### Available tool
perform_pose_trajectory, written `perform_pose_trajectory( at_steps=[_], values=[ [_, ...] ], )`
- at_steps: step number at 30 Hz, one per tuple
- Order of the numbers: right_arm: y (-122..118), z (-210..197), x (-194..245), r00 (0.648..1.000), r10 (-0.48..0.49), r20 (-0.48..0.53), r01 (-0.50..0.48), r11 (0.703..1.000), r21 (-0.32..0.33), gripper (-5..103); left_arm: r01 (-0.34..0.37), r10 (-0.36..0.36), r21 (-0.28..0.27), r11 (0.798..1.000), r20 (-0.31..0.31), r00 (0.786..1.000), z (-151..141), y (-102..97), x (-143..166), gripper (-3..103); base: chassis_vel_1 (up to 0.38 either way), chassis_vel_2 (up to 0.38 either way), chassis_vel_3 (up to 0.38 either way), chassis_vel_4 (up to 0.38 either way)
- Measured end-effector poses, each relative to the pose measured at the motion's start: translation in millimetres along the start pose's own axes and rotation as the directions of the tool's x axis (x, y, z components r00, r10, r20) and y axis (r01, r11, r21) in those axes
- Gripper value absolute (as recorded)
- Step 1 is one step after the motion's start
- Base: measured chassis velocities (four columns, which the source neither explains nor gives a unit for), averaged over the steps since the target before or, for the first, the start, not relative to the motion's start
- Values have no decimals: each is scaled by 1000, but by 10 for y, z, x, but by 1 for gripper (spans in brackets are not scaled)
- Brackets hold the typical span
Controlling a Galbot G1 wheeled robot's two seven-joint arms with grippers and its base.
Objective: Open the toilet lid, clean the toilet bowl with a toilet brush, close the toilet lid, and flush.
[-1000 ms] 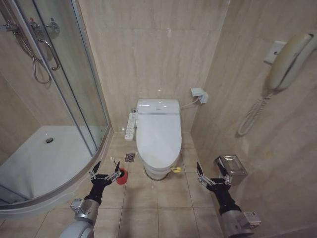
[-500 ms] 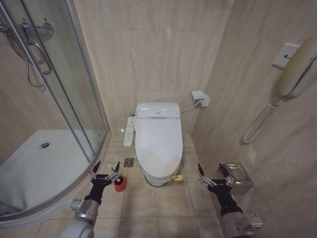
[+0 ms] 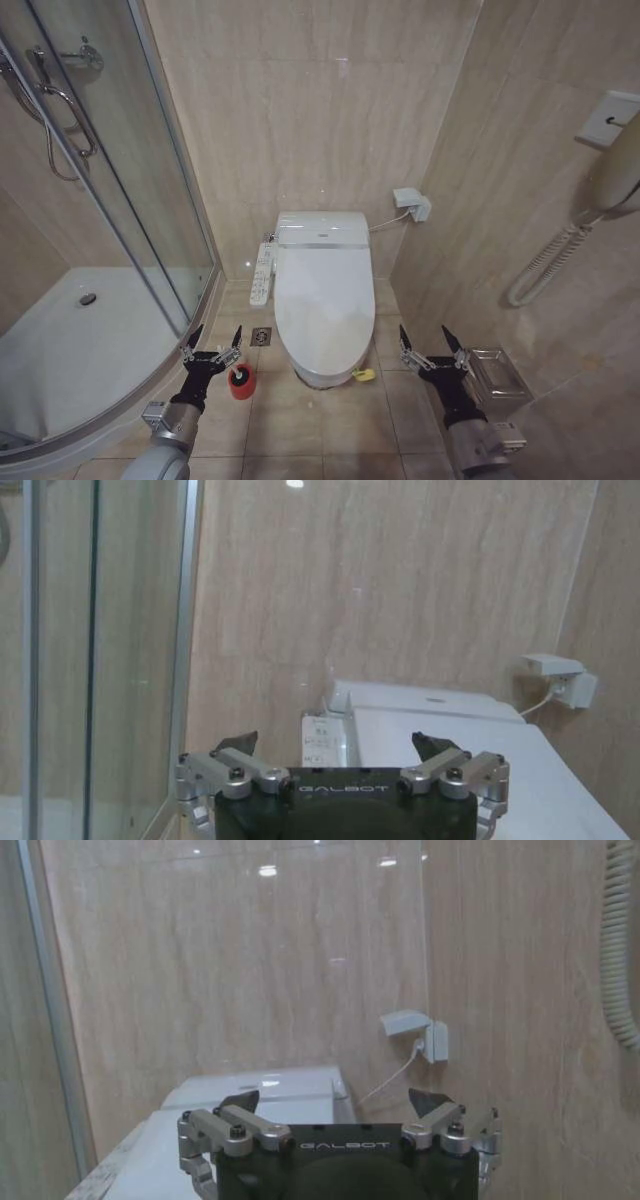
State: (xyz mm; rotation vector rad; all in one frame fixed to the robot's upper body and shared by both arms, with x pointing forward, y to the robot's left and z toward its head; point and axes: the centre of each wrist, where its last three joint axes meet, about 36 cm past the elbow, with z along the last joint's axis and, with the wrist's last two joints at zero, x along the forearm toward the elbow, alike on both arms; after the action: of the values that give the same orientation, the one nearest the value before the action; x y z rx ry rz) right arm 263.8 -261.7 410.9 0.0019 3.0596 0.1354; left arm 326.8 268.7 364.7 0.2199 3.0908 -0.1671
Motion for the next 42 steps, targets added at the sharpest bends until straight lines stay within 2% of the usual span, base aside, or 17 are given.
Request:
perform_pose_trajectory(
  at_steps=[16,33,42],
  values=[
    [-64,-15,-98,1000,-11,12,10,1000,12,100,0,0,0,1000,0,1000,0,0,0,100,-2,2,4,-2],
    [-151,47,-160,1000,3,20,-4,1000,23,100,0,0,0,1000,1,1000,-1,0,-2,100,-99,97,100,-92],
    [-311,255,-140,1000,0,-10,1,997,77,100,0,0,0,1000,0,1000,0,0,1,100,-17,4,11,-14]
  ],
)
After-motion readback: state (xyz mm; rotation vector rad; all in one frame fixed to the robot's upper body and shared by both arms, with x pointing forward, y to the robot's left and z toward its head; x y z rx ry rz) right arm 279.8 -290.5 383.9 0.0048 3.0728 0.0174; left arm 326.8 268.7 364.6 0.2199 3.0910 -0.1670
